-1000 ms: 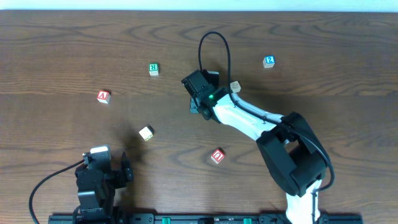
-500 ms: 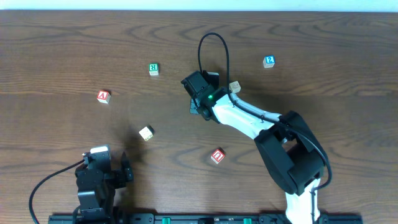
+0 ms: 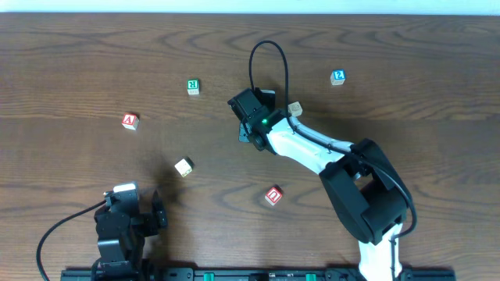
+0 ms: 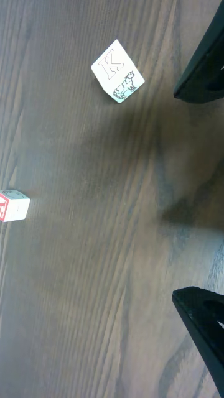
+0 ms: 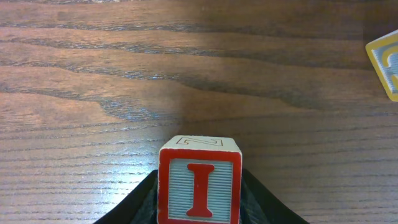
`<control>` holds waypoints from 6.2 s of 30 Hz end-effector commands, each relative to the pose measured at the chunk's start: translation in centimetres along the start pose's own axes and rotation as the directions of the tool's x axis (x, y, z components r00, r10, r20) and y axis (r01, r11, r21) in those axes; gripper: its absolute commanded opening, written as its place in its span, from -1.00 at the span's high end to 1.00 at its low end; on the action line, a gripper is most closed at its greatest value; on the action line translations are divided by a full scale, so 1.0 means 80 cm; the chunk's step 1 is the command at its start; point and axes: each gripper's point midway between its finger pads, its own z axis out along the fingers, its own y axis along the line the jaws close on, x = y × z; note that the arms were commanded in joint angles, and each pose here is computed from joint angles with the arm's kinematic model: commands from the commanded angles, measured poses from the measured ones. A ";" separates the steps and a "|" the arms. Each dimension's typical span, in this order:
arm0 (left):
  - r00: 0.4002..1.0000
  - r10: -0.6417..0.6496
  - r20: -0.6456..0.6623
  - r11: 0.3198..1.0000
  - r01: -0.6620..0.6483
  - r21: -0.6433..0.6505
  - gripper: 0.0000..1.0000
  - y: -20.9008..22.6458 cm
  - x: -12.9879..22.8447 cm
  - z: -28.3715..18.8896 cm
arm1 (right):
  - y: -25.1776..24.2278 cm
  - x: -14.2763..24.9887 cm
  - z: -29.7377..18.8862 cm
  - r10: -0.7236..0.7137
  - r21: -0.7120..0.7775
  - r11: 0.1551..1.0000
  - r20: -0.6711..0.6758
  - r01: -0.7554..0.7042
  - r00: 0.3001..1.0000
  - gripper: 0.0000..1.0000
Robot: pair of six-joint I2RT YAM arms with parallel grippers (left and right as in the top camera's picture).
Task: Spell out Ai2
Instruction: 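Carry the I block forward and lower it onto the table, then release the I block and move the right gripper to the blue 2 block, then lower and close the right gripper on the blue 2 block, then carry the 2 block toward the right side of the I block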
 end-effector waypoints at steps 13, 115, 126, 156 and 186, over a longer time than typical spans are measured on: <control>0.999 0.006 -0.032 1.000 -0.006 -0.006 -0.91 0.002 0.012 0.003 | -0.007 -0.006 0.005 -0.014 0.019 1.000 0.006 0.014 1.000 -0.70; 0.999 0.006 -0.032 1.000 -0.006 -0.006 -0.91 0.002 0.012 0.003 | -0.272 -0.192 0.077 -0.229 -0.032 0.973 -0.217 0.228 0.949 0.33; 0.999 0.006 -0.032 1.000 -0.006 -0.006 -0.91 0.002 0.012 0.003 | -0.269 -0.194 0.077 -0.223 -0.032 0.975 -0.211 0.221 0.952 0.61; 0.999 0.006 -0.032 1.000 -0.006 -0.006 -0.91 0.002 0.012 0.003 | -0.050 -0.082 -0.157 -0.075 0.043 0.995 -0.189 0.085 0.979 0.97; 0.999 0.006 -0.032 1.000 -0.006 -0.006 -0.91 0.002 0.012 0.003 | -0.086 -0.027 -0.039 -0.019 0.012 1.000 -0.196 0.022 0.980 0.97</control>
